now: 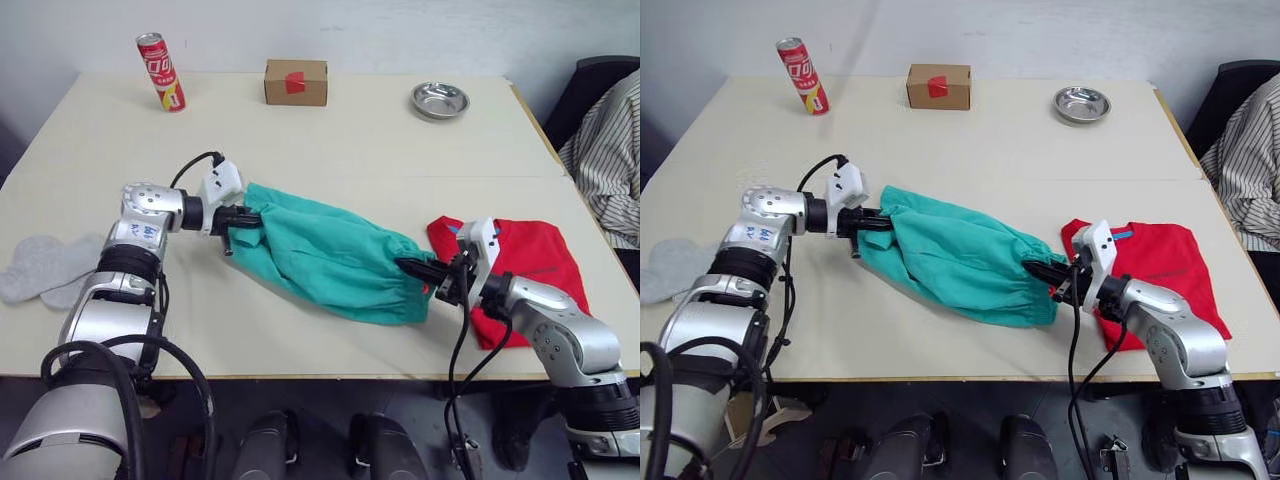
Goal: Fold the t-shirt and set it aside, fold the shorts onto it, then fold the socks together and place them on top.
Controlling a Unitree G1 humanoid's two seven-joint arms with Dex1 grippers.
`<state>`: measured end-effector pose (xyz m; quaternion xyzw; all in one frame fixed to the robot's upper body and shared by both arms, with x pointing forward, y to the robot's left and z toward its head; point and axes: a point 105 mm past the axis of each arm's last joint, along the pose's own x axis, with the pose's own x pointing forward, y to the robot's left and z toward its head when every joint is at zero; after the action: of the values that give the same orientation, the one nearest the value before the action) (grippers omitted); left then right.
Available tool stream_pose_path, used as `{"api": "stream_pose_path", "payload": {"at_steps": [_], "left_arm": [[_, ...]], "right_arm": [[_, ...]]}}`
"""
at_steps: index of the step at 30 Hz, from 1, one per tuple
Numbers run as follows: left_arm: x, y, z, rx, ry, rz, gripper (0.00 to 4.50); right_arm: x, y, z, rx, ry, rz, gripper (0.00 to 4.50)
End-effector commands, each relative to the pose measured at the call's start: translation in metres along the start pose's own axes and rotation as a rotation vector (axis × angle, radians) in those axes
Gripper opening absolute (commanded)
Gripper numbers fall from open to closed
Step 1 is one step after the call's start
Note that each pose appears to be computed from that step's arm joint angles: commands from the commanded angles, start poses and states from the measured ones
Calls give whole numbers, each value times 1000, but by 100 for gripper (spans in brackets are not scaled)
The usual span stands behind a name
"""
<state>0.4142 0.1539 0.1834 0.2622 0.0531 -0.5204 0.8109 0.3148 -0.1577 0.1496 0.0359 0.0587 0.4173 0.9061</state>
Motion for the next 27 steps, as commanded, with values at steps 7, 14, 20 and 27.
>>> {"api": "stream_pose_path", "payload": {"at_steps": [7,14,20,27], "left_arm": [[-4,9,29,93,-119,28,2],[6,4,29,110,-129,16,2],[15,3,34,104,-164,38,64],[-26,45,29,57,-223,407,279]], "right_arm": [[-16,19,20,-77,-101,38,0],[-23,5,9,-58,-50,-41,0],[-33,4,2,-46,-52,-109,85],[-65,-15,15,-117,-74,-250,318]]}}
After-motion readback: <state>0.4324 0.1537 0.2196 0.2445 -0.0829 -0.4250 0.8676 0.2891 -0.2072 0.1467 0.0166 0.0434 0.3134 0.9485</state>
